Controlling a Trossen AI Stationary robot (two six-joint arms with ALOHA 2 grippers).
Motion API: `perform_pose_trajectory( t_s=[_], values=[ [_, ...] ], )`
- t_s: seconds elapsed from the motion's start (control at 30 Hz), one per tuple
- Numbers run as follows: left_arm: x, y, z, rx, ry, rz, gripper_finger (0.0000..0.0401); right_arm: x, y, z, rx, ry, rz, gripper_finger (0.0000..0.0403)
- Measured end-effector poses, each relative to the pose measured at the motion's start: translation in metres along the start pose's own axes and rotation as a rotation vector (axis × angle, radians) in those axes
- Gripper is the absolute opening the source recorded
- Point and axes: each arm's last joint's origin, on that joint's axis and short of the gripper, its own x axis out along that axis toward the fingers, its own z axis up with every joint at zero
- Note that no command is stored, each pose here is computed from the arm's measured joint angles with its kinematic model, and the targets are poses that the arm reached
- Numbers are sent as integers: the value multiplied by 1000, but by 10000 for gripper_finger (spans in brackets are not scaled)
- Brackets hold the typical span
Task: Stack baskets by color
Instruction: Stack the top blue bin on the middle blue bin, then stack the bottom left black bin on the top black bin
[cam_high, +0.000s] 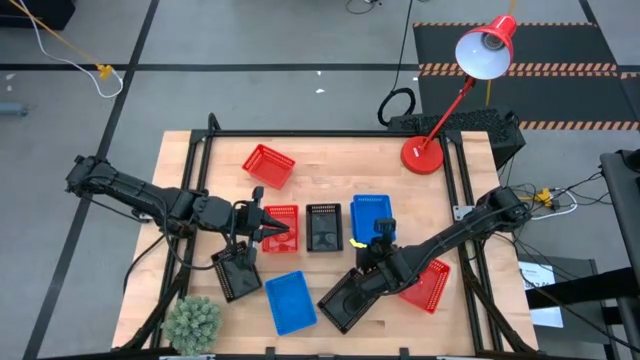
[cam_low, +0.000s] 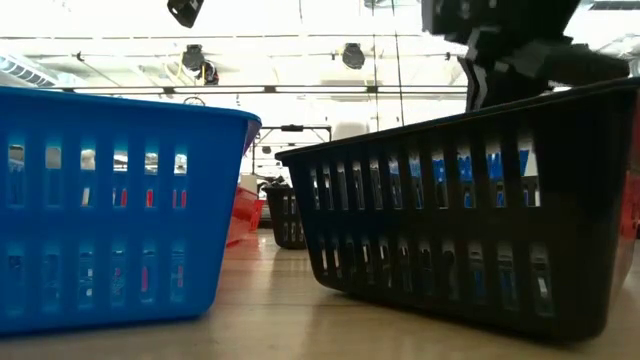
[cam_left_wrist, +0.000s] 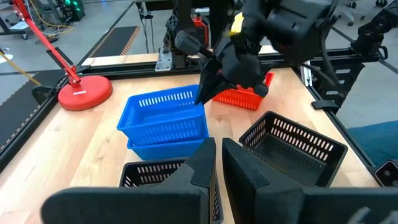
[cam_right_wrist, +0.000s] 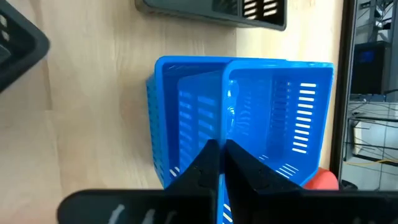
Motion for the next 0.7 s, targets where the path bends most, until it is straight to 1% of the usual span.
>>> perform_pose_trajectory(
  t_s=[0.13, 0.43, 0.7],
  values=[
    [0, 0, 0, 0, 0, 0, 33, 5, 4, 0, 10, -16, 8, 7],
    [0, 0, 0, 0, 0, 0, 33, 6, 5, 1, 38, -30, 15, 63],
    [0, 0, 0, 0, 0, 0, 33, 6, 6, 3, 53, -51, 29, 93]
  ],
)
